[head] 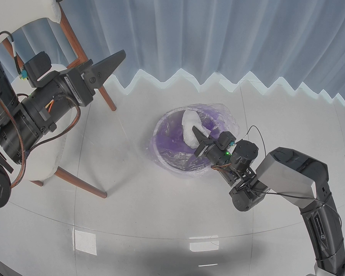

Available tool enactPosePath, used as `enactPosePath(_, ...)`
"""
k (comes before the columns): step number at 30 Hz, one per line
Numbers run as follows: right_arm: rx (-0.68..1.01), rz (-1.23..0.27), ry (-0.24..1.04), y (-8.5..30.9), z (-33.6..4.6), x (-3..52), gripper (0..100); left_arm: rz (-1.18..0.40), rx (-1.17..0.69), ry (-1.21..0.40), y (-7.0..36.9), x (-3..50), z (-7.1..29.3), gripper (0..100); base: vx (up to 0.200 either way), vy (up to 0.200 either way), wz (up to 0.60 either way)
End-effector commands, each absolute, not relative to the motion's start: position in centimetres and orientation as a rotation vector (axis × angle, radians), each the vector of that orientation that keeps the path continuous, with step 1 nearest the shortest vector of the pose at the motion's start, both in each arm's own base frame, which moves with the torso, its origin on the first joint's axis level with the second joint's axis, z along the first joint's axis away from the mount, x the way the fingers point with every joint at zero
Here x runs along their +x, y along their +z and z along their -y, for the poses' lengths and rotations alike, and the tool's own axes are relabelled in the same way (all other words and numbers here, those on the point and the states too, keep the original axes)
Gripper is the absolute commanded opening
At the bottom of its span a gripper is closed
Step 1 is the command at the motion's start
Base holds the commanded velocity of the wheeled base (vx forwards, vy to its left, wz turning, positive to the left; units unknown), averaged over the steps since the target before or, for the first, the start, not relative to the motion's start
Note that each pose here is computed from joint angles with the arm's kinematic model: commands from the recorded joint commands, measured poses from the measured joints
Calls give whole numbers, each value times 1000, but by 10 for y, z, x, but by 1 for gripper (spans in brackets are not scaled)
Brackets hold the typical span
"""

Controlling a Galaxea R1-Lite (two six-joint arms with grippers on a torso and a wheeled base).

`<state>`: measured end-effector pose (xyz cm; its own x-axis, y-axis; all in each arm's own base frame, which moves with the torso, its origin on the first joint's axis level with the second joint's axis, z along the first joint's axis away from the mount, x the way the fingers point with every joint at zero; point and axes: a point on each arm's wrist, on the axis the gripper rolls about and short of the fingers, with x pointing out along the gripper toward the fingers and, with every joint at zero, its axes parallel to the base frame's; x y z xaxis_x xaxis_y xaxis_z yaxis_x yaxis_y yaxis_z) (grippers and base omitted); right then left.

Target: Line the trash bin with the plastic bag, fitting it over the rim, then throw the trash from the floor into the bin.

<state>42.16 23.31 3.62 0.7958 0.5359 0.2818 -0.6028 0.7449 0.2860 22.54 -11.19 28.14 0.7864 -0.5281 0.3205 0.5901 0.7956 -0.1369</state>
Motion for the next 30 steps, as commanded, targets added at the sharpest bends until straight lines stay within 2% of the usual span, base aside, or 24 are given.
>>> enactPosePath(1,378,197,630,35,-233,421,0,276,-236,-605,282,226,111,100,0,0,0)
enactPosePath(5,375,190,631,31,-233,421,0,278,-237,-605,282,226,111,100,0,0,0)
enactPosePath(6,375,188,630,30,-233,421,100,278,-236,-604,282,226,111,100,0,0,0)
enactPosePath(19,375,194,634,33,-235,420,100,273,-236,-603,281,227,111,100,0,0,0)
enactPosePath(26,383,244,636,59,-234,417,100,273,-236,-602,281,227,111,100,0,0,0)
enactPosePath(30,391,277,630,97,-221,401,100,279,-232,-598,282,226,110,100,0,0,0)
